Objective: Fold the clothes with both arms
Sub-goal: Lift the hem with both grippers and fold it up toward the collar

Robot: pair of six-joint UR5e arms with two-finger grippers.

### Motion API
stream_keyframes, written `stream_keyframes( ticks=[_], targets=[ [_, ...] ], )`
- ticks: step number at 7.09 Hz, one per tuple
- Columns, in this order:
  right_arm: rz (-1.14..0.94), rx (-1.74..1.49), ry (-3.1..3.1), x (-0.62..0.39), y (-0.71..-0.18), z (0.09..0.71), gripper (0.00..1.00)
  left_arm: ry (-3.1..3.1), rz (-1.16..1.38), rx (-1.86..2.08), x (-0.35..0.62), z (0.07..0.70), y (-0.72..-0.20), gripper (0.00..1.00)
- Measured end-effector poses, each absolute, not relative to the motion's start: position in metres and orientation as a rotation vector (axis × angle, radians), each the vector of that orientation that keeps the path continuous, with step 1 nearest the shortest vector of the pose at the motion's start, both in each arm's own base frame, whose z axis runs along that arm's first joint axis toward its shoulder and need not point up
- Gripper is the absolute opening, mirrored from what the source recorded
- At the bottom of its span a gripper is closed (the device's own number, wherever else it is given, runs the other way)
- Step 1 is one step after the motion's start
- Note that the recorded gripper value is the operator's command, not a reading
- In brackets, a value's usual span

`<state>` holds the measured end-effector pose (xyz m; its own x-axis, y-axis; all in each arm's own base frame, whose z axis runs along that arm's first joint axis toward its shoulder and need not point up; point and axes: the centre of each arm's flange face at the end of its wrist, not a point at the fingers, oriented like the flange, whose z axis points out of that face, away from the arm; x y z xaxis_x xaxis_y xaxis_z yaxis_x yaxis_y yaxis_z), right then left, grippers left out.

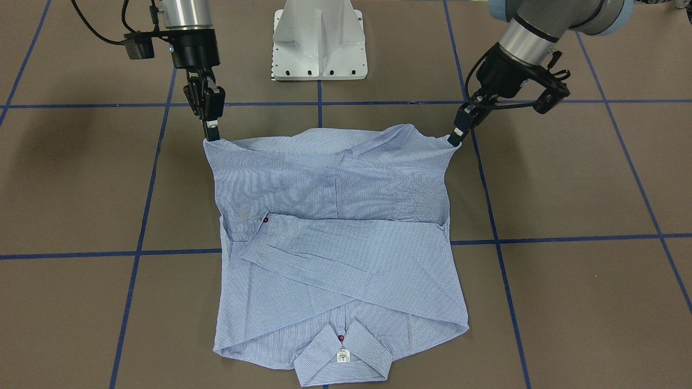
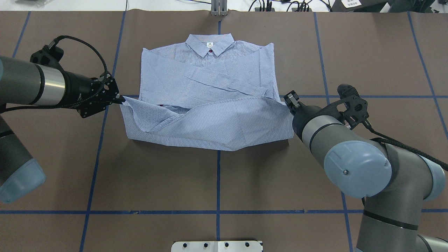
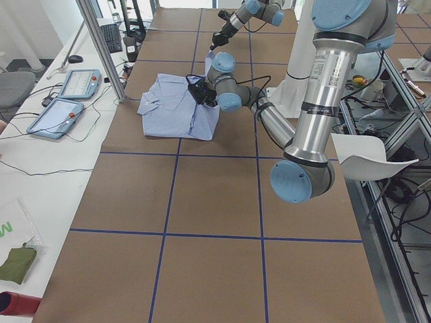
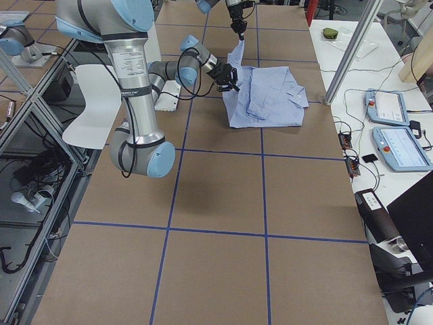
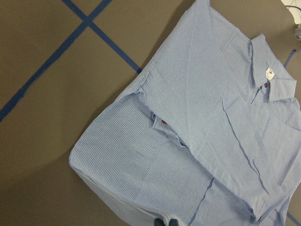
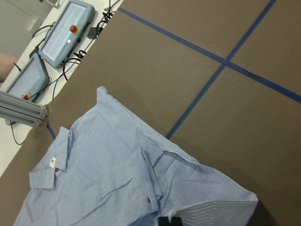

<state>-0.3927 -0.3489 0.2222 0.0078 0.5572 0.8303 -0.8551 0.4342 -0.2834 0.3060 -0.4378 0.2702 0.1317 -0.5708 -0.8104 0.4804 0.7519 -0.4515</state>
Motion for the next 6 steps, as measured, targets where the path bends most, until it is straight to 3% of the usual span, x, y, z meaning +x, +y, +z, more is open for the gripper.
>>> stream_keyframes(
  ticks=[6],
  targets=[
    [1.264,0.445,-1.044,-0.393,-0.438,0.233,0.00,1.132,-0.815,-0.034,0.332,0.289,-0.565,0.00]
  ],
)
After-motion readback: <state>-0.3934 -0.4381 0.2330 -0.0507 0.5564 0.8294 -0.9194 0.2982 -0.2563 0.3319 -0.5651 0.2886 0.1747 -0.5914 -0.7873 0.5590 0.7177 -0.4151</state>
